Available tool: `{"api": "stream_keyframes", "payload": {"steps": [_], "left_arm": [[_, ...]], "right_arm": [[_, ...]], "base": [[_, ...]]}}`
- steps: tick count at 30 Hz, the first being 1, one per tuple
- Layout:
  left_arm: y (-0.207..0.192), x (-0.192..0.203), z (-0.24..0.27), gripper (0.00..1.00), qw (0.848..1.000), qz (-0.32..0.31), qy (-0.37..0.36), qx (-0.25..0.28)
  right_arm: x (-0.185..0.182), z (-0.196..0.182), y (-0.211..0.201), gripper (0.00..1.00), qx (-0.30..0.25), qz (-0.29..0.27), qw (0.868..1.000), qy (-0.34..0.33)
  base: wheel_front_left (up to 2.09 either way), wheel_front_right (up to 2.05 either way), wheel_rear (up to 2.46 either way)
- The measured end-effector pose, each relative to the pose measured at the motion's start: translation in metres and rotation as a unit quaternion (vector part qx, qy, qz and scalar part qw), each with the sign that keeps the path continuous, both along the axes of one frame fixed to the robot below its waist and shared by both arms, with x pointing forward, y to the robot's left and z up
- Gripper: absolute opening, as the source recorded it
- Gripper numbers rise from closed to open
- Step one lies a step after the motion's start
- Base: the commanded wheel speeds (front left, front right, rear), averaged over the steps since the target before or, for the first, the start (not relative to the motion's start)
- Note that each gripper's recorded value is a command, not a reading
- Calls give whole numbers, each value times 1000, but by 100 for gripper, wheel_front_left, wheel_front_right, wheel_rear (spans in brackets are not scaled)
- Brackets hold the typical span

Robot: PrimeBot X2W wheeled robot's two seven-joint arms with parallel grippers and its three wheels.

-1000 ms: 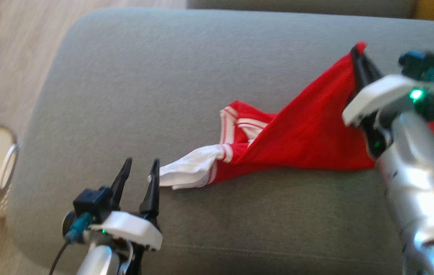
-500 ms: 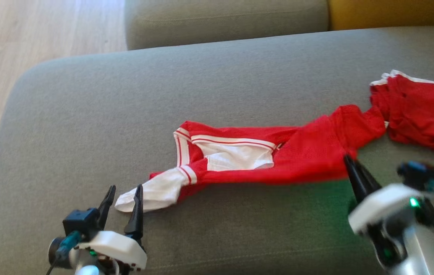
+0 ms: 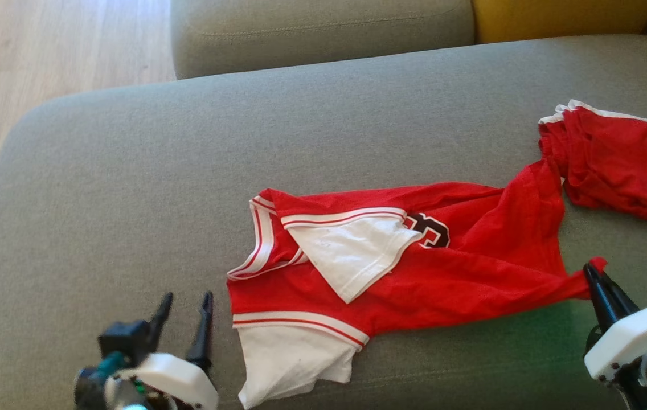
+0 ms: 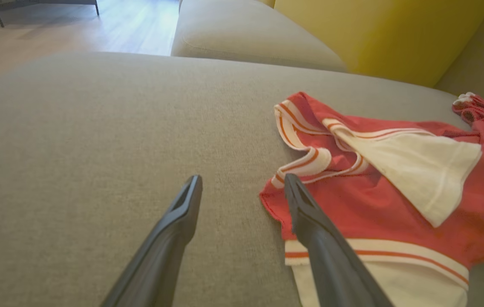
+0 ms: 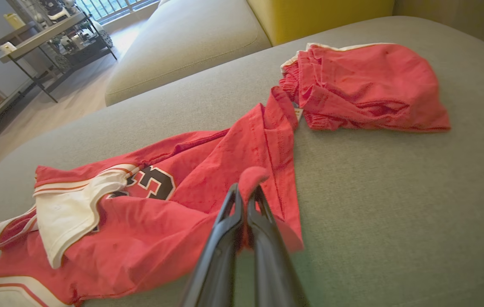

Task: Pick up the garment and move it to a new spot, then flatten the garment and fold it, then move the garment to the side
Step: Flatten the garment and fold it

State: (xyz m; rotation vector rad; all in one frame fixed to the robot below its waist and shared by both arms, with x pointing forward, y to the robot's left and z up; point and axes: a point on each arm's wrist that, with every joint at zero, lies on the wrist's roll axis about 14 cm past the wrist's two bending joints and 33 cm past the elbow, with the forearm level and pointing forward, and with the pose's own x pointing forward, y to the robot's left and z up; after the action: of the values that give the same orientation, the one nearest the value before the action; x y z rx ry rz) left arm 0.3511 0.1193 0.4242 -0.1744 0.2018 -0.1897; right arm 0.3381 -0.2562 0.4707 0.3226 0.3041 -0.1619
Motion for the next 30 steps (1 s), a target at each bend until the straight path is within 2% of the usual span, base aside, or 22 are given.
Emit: {"api": "stream_keyframes", "payload": {"steps": [10, 15, 20, 30], "left_arm": [[-47, -38, -43, 100, 989, -101, 103, -14], [-55, -53, -52, 100, 979, -143, 141, -13], [-46, -64, -63, 100, 970, -165, 176, 5], [-61, -88, -64, 100, 950, -227, 212, 2]], "right_arm": [[10, -14, 15, 0, 15, 18, 1000, 12], [12, -21, 19, 0, 17, 22, 999, 20], [15, -27, 21, 0, 18, 24, 999, 23], [18, -31, 23, 0, 22, 24, 999, 25]], "base": [[0, 0, 0], [0, 0, 0], [0, 0, 0], [0, 0, 0]]}}
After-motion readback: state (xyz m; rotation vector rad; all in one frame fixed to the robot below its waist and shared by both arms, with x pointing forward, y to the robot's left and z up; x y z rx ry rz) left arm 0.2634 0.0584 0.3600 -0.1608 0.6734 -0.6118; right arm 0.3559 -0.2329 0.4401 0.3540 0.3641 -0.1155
